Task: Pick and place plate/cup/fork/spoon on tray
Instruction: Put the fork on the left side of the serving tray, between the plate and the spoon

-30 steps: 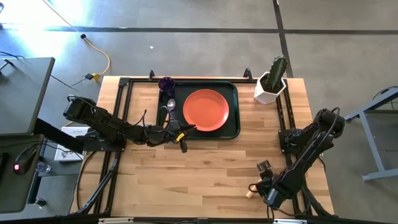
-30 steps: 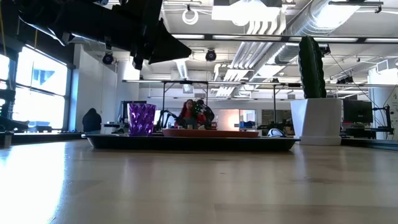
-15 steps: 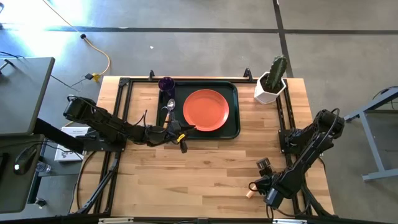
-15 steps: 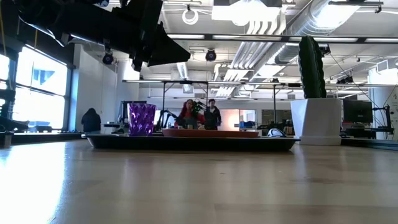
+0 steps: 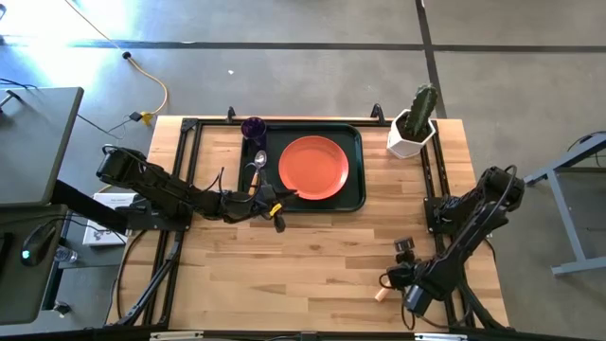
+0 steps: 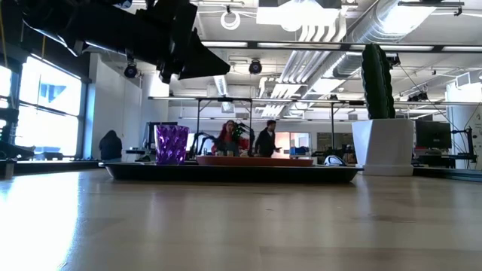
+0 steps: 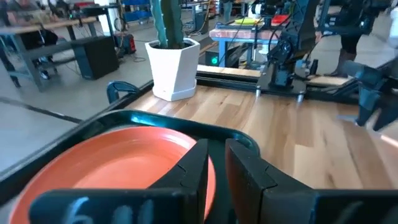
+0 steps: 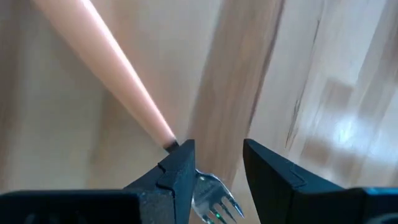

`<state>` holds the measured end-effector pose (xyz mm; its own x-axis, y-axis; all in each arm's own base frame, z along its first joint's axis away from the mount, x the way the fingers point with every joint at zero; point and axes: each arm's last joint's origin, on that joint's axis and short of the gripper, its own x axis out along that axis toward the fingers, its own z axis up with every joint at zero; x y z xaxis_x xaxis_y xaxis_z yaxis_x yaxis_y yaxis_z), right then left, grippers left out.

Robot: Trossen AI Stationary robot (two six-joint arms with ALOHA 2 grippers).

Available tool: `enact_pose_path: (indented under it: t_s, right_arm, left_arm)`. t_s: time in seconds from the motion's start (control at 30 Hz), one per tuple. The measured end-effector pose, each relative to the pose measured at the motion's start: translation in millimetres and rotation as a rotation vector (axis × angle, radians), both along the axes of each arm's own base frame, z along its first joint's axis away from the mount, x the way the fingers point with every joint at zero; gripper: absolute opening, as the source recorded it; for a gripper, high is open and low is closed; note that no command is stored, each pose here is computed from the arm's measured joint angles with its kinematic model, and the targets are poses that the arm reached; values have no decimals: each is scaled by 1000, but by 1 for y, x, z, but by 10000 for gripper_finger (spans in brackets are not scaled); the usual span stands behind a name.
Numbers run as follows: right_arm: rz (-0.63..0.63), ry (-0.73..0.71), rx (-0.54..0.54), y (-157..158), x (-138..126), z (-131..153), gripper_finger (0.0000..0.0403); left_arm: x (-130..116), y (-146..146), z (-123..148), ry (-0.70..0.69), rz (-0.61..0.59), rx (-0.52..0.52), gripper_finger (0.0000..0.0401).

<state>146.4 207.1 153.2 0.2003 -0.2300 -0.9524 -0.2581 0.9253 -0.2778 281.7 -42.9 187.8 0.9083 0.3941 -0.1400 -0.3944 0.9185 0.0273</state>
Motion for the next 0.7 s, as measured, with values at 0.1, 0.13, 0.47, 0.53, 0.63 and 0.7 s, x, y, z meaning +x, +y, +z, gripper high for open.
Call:
enact_pose_path:
  t_s: [0.1, 0.13, 0.47, 0.53, 0.63, 0.7]
  right_arm:
    - [-34, 21, 13, -6, -5, -12, 128]
    - [-41, 25, 21, -7, -6, -15, 128]
    - [-31, 13, 21, -10, -8, -20, 112]
    - [-46, 6, 19, -10, -8, -20, 96]
    - [-46, 6, 21, -10, -8, -21, 68]
    - [-46, 8, 23, -10, -8, -21, 49]
  left_arm:
    - [0, 0, 0, 14, -3, 33, 58]
    - [0, 2, 0, 10, 7, 24, 63]
    - [5, 15, -6, -26, 31, -112, 97]
    - [5, 15, -7, -22, 20, -113, 97]
    - [5, 15, -7, -19, 18, -105, 95]
    - [5, 14, -7, -19, 14, -105, 95]
